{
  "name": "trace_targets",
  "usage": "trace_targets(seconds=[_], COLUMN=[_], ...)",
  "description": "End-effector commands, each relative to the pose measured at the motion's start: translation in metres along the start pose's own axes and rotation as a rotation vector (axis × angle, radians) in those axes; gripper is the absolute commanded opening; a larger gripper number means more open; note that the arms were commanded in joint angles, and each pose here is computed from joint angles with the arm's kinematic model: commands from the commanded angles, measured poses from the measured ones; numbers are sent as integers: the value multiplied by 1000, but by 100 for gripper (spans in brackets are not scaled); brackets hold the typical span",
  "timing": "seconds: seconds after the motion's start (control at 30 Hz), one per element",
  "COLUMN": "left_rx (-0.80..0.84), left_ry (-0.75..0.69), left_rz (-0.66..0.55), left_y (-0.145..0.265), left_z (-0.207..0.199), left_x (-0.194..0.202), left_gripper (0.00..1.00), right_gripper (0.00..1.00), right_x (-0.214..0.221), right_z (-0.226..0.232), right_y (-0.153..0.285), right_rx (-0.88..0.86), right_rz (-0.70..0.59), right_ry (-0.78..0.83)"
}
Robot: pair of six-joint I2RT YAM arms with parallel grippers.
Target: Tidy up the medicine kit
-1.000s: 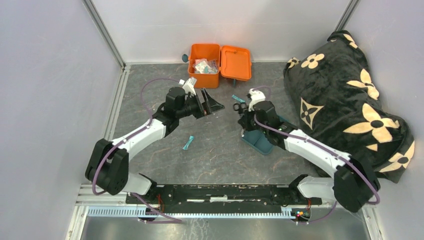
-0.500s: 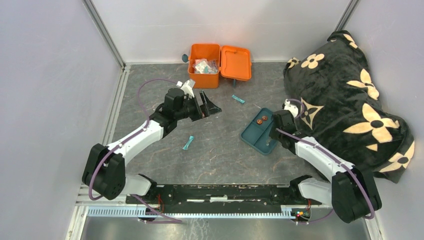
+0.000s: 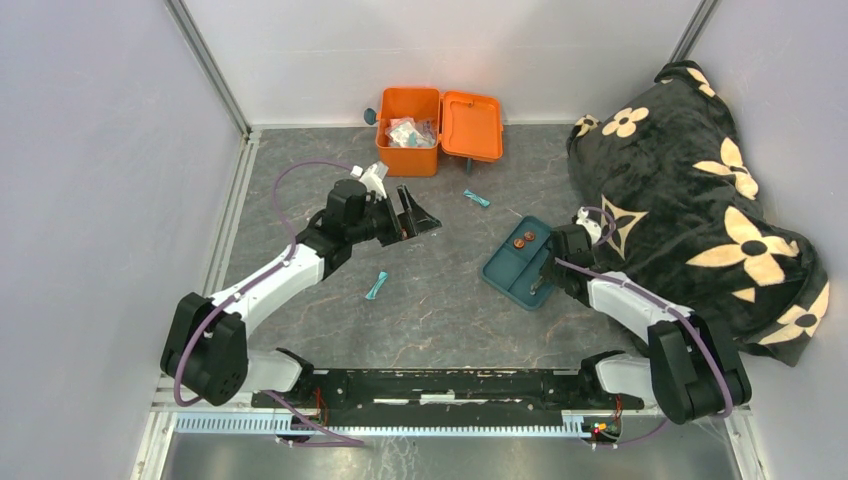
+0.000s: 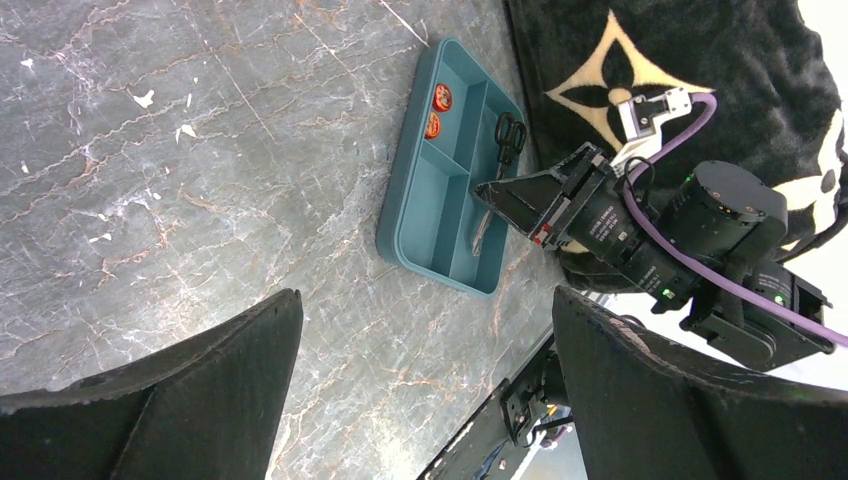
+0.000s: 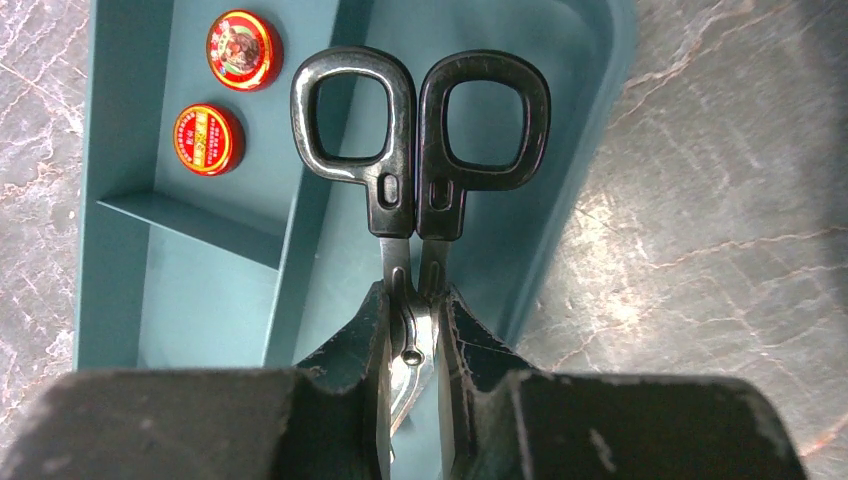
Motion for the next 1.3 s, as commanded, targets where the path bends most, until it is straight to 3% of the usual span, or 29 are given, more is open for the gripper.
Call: trace_targets(seconds=[0.0, 0.4, 0.77, 0.97, 1.27], left_rx=[10, -1, -126, -180, -195], left_ry=[-35, -41, -120, -140, -132], left_rz=[-23, -17, -66, -87, -90], left_y=[5, 3, 12, 15, 20], left_z=[-2, -2, -3, 1, 7], left_x=[0, -2, -15, -18, -13], left_gripper=[100, 100, 100, 100, 100], right_gripper=[9, 48, 50, 50, 48], right_x=[-2, -14, -54, -59, -42], right_z=[7, 7, 12, 30, 30], right_y=[-8, 0, 30, 22, 10], right_rx=[-40, -43, -55, -143, -136], right_rz=[-15, -53, -155, -44, 48], right_ry=[-40, -21, 75, 136, 144])
Point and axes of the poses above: each gripper's point midway between its finger pads, its own y axis back along the fingers, its own z axis along the line the jaws close on, x = y × z, the point moved 8 cm from there along y, back along the fingers, and after that the axes turned 10 degrees about y, right-handed, at the moved point
